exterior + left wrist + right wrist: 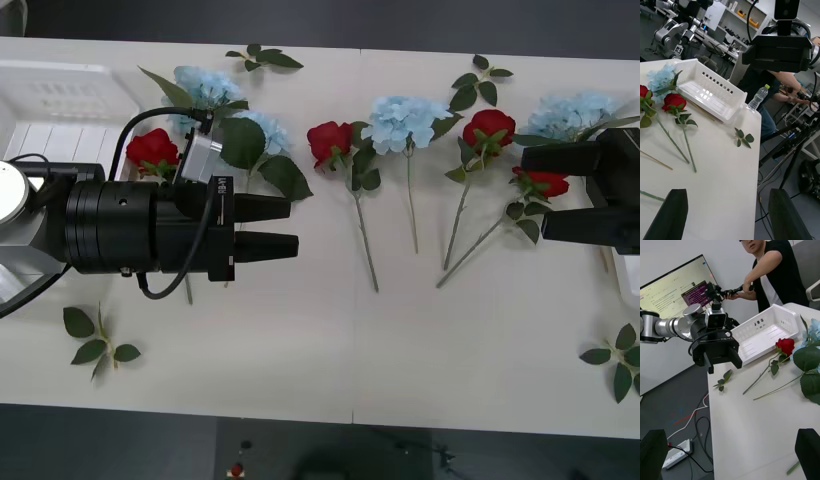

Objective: Put the red flowers into the right box and the blue flowers into the left box

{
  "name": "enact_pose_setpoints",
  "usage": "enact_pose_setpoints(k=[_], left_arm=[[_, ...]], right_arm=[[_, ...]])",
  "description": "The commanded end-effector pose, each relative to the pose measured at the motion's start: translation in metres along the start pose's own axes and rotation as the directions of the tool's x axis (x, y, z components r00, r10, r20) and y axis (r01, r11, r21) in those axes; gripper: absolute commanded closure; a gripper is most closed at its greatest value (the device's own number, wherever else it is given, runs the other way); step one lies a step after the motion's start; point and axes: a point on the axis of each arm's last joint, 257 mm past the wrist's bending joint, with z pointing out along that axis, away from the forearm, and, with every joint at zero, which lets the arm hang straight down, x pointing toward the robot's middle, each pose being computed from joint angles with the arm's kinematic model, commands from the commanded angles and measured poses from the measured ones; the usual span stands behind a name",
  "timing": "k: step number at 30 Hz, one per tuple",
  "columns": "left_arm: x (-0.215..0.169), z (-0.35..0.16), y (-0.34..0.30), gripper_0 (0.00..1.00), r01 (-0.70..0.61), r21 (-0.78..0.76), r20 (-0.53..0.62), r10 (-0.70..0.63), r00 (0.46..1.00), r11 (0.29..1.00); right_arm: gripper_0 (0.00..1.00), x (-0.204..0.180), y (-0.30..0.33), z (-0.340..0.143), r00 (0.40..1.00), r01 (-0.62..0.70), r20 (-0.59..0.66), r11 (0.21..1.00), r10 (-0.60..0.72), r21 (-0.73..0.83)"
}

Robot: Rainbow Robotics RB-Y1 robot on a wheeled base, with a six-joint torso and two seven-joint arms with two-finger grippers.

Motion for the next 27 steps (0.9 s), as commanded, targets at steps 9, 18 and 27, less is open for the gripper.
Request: enact_pose_setpoints(k=[9,18,27], left_arm=[[-0.011,-0.004,0.001,0.24,-0.049,-0.005,0.012,0.050,0.999,0.999],[-0.011,-0.004,0.001,0.22,-0.049,-0.005,0.012,0.050,0.999,0.999],[0.009,-0.003,0.005,0.11,0.030,-0.014,0.040,-0.029,0.999,0.999]], right_arm=[[0.00,-0.004,0.009,0.003,0.999,0.042,0.007,0.999,-0.042,-0.021],[0.00,-0.004,0.009,0.003,0.999,0.042,0.007,0.999,-0.042,-0.021],[0.00,-0.004,0.009,0.003,0.999,0.042,0.007,0.999,-0.042,-0.021]])
